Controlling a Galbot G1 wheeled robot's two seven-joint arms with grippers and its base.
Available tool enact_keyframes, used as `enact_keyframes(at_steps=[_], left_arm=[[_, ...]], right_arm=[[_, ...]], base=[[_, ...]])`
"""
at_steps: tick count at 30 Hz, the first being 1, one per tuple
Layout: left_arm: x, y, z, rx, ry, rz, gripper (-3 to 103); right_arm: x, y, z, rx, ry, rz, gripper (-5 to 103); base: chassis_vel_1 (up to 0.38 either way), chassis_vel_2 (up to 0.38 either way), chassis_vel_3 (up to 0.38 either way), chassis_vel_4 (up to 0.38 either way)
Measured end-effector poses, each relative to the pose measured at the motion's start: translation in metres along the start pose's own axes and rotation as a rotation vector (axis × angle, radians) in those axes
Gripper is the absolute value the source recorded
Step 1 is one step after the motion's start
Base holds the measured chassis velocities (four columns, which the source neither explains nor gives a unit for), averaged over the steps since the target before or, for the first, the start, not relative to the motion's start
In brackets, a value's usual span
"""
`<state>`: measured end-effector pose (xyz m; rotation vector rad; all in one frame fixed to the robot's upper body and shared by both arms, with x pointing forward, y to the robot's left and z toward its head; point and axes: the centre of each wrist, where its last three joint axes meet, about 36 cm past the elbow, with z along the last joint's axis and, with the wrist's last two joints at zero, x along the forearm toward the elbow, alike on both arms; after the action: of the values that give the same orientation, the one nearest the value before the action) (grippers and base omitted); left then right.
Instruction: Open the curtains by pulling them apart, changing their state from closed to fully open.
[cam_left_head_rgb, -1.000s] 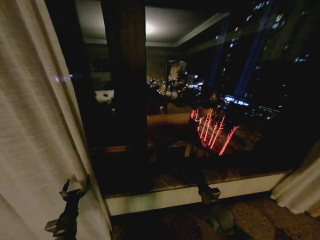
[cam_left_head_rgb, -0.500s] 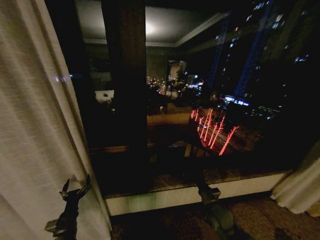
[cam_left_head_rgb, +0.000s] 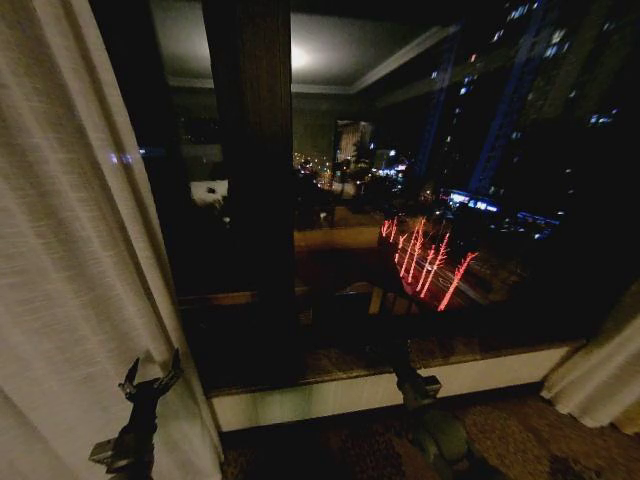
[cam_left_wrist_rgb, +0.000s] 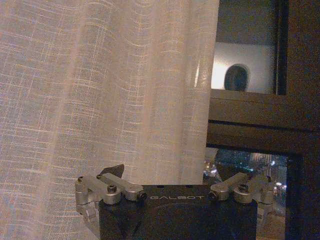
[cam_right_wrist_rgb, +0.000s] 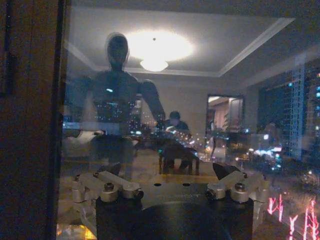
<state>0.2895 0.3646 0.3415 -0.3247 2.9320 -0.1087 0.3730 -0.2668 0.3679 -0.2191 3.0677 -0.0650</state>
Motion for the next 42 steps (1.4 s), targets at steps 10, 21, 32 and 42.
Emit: enact_keyframes(at_steps=[10, 21, 32, 42], left_arm=[[0.000, 0.000, 0.000, 0.000, 0.000, 0.000, 100], [0.000, 0.000, 0.000, 0.000, 0.000, 0.000, 100], [-0.002, -0.003, 0.000, 0.005, 0.010, 0.002, 100], [-0.037, -0.080, -0.008, 0.079, 0.161, 0.079, 100]], right_arm=[[0.000, 0.000, 0.000, 0.000, 0.000, 0.000, 100], [0.000, 0.000, 0.000, 0.000, 0.000, 0.000, 100], [0.000, 0.000, 0.000, 0.000, 0.000, 0.000, 100], [0.000, 0.000, 0.000, 0.000, 0.000, 0.000, 100]], base=[[0.000, 0.000, 0.000, 0.000], [0.000, 0.000, 0.000, 0.000], [0.000, 0.000, 0.000, 0.000], [0.000, 0.000, 0.000, 0.000]])
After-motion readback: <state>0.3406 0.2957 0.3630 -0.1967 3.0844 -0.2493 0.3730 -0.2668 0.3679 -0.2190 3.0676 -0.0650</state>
